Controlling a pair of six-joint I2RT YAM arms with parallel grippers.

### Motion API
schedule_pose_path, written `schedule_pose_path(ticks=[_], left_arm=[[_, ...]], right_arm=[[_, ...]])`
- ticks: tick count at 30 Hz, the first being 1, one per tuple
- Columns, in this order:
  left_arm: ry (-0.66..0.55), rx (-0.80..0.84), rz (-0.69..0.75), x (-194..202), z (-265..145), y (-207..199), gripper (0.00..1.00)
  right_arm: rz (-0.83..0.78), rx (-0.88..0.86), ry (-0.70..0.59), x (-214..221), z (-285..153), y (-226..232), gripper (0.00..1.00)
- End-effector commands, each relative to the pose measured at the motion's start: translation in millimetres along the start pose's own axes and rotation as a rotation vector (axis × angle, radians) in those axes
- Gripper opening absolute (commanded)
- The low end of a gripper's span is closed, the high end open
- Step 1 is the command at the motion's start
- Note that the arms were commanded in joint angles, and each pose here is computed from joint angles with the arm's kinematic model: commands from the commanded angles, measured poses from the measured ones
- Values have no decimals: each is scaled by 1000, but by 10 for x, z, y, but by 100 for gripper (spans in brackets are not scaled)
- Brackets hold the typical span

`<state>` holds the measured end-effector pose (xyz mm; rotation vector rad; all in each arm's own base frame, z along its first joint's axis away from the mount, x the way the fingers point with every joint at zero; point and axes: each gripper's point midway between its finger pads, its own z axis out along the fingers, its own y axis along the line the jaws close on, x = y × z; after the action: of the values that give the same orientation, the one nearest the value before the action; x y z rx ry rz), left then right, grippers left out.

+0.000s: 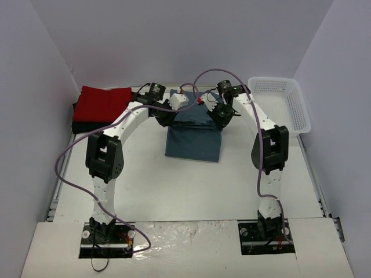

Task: Fold and stack the t-shirts
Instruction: Fold the folded rectangular tshirt in 1/3 of the way, then grab one side of the 2/3 rectangular tshirt with both arms

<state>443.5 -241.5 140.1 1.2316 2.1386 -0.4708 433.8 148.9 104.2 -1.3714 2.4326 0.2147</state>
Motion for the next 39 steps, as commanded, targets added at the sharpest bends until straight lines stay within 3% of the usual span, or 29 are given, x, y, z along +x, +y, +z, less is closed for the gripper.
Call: schedule_pose_path(ticks=[1, 5, 6, 7, 8, 11, 16, 21, 25, 28, 32, 39], left_arm=[[-15, -13, 31, -116, -59, 145, 2], [-2, 5, 27, -90, 92, 228, 4], [2, 9, 24, -74, 127, 233, 10], [2, 9, 29, -75, 141, 244, 13], [8, 15, 27, -52, 178, 247, 15], [5, 28, 38, -89, 176, 236, 27], [-43, 1, 63, -311, -77, 200, 32], [-104, -29, 92, -479, -513, 56, 32], [-99, -31, 139, -226, -650, -148, 32], [-47, 16, 143, 271, -606, -447, 32], [-25, 23, 148, 613, -496, -601, 31], [-31, 6, 114, 866, -278, -663, 31]], right_arm=[[2, 16, 38, 51, 48, -128, 0], [21, 12, 65, 84, 246, -216, 0], [25, 21, 65, 66, 256, -246, 2], [28, 27, 63, 54, 277, -268, 11], [41, 37, 75, 69, 321, -299, 30], [80, 95, 48, -42, 301, -425, 51], [104, 179, -9, -225, 69, -508, 53], [94, 196, -41, -262, -225, -314, 52], [89, 148, -6, -84, -266, 20, 51], [91, 54, 31, 169, -226, 446, 49], [65, -29, 50, 290, -160, 891, 48], [27, -112, 39, 327, -65, 1230, 47]])
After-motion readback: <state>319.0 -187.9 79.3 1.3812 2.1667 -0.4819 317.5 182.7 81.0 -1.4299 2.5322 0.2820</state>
